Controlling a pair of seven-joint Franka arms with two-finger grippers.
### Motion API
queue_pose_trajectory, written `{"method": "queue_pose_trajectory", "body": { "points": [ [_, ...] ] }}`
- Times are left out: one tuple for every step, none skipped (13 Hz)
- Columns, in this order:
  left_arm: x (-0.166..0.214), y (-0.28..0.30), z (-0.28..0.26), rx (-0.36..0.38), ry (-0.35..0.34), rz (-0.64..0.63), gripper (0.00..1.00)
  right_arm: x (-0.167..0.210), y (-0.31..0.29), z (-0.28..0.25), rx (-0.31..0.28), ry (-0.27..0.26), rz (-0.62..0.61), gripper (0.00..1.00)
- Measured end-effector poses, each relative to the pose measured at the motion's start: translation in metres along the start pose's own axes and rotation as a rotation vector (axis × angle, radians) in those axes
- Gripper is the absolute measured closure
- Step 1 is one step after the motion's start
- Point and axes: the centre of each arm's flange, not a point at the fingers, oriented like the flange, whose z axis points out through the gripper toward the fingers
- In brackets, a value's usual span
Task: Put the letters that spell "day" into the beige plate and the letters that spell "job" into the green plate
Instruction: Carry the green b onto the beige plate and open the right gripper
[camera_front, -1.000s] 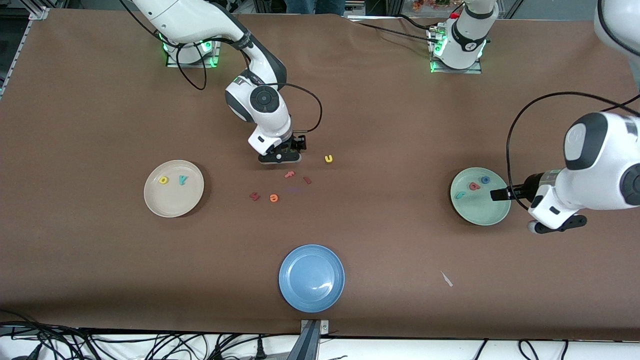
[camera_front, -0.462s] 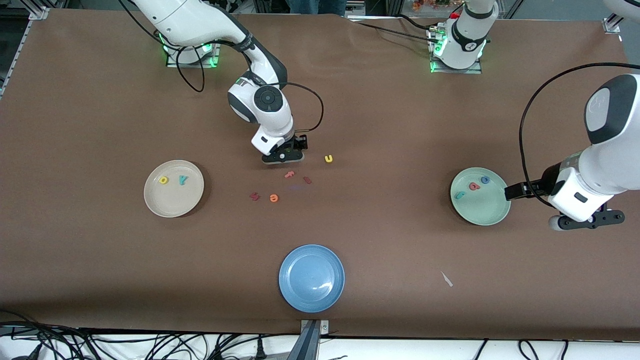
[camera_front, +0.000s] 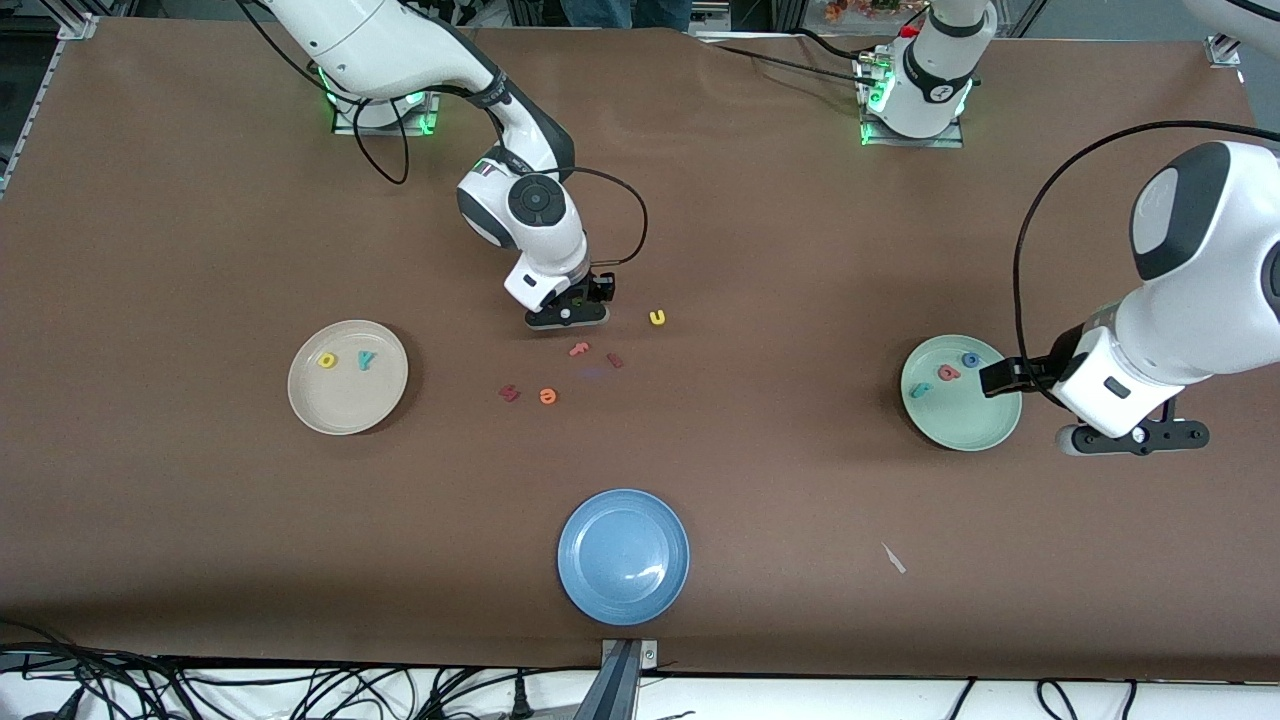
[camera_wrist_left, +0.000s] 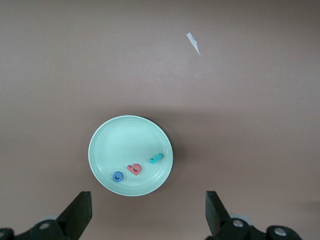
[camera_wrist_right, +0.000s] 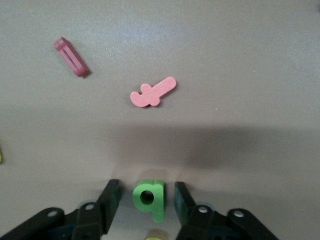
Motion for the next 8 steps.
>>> {"method": "queue_pose_trajectory", "body": {
  "points": [
    [0.0,-0.001,0.0,0.0,0.0,-0.001,0.0,0.0,0.0,0.0,0.0,0.0,0.0,0.48],
    [0.001,-0.002,0.0,0.001,0.0,-0.003,0.0,0.0,-0.001,-0.001,0.002,0.003,-0.001,0.59],
    [0.001,-0.002,0.0,0.001,0.0,-0.004,0.0,0.001,-0.001,-0.003,0.002,0.005,0.0,0.67],
    [0.001,-0.002,0.0,0.001,0.0,-0.003,0.0,0.001,-0.001,-0.003,0.002,0.005,0.0,0.67],
    [0.001,-0.002,0.0,0.001,0.0,-0.003,0.0,0.002,-0.001,-0.005,0.004,0.01,0.0,0.72],
    [0.001,-0.001,0.0,0.001,0.0,-0.002,0.0,0.003,-0.001,-0.007,0.004,0.013,0.0,0.73],
    [0.0,0.0,0.0,-0.005,-0.001,-0.002,0.0,0.005,0.002,-0.008,0.001,0.015,0.002,0.73],
    [0.0,0.003,-0.001,-0.012,-0.001,0.001,0.0,0.01,0.008,-0.012,-0.012,0.014,0.003,0.73]
  ]
}}
